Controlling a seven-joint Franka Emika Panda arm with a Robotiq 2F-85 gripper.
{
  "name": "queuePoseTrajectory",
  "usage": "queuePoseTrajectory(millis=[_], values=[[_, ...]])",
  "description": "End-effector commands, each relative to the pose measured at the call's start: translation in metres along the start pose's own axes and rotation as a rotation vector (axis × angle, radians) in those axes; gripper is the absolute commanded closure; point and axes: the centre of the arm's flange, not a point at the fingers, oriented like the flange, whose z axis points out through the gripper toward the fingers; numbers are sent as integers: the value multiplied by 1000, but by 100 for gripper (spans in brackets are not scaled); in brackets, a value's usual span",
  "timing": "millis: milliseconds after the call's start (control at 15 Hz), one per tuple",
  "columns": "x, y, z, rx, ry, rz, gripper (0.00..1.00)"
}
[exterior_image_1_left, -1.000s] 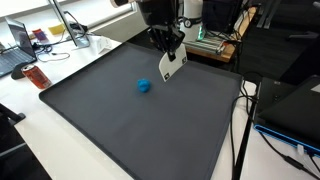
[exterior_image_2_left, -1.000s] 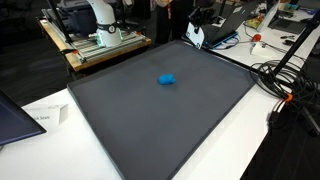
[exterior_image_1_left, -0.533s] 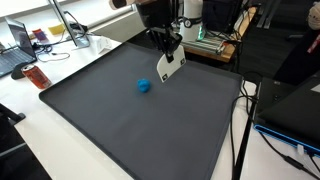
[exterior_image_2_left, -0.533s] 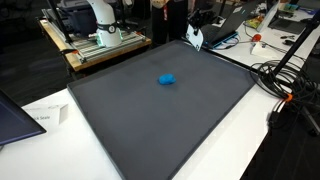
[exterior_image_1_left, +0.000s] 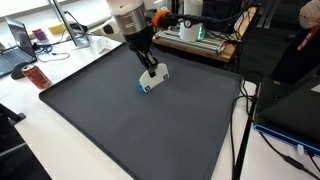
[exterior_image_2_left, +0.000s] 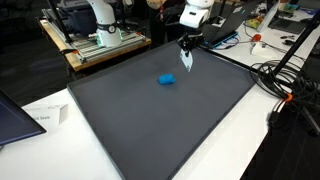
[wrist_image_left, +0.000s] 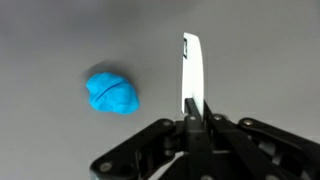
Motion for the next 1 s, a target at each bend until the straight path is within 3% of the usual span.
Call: queuePoseTrajectory(millis=[0, 400, 933], values=[[8, 23, 24, -14, 70, 65, 99], [22, 48, 38, 1, 124, 118, 99], [35, 64, 28, 60, 186, 162, 99]])
